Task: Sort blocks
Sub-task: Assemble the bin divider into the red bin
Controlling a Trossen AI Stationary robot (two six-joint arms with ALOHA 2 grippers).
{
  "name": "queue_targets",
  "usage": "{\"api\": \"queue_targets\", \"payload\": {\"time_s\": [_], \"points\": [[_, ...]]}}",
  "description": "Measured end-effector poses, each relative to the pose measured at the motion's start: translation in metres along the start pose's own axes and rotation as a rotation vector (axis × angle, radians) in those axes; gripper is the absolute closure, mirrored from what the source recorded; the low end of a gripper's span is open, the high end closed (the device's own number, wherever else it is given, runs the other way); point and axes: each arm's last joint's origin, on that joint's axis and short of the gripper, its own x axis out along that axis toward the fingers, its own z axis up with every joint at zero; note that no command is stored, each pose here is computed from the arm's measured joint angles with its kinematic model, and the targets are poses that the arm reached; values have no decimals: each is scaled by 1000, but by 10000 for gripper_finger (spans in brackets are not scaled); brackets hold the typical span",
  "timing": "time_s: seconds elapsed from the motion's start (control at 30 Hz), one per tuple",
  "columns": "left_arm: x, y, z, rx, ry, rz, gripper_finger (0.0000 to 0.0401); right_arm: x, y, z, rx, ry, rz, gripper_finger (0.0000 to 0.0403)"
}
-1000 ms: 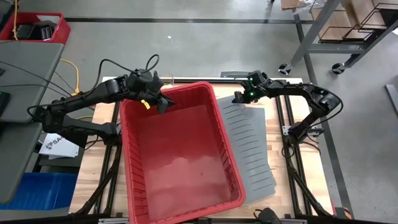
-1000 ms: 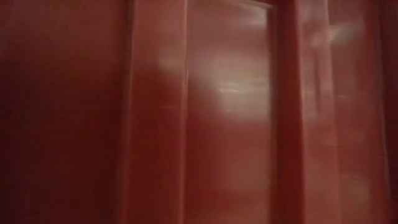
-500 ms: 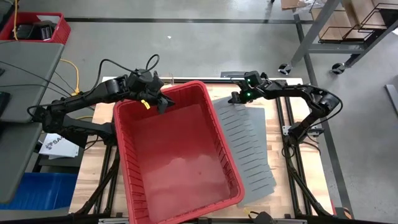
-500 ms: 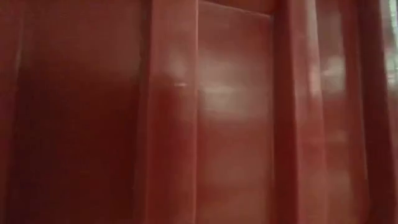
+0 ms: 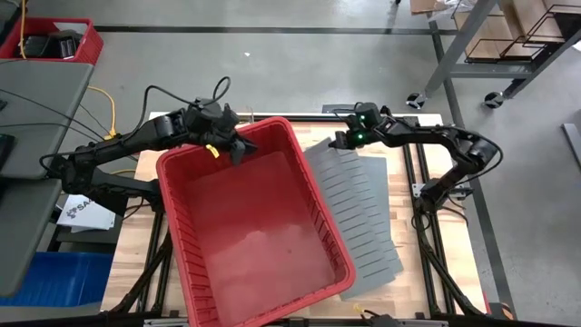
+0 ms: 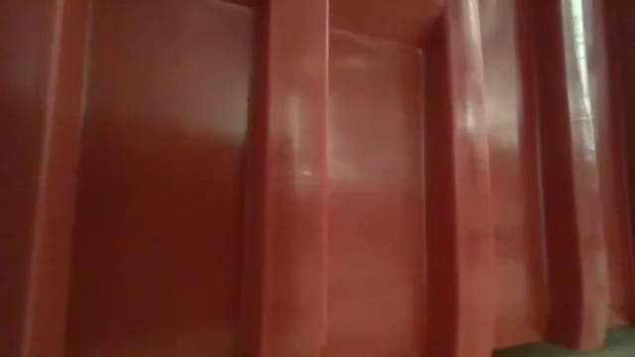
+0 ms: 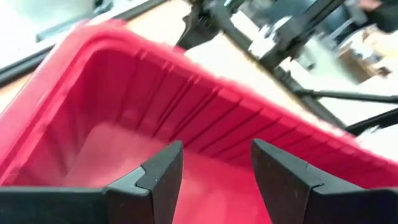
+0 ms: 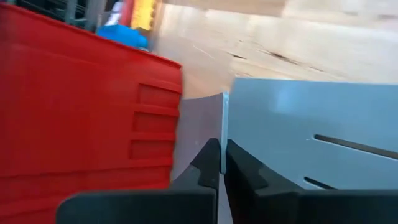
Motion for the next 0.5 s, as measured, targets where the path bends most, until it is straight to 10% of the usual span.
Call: {"api": "queue_targets", "payload": {"time_s": [0.5], "points": [[-9, -12, 40, 144, -442, -68, 215, -114, 46, -2, -118, -286, -11, 402]]}}
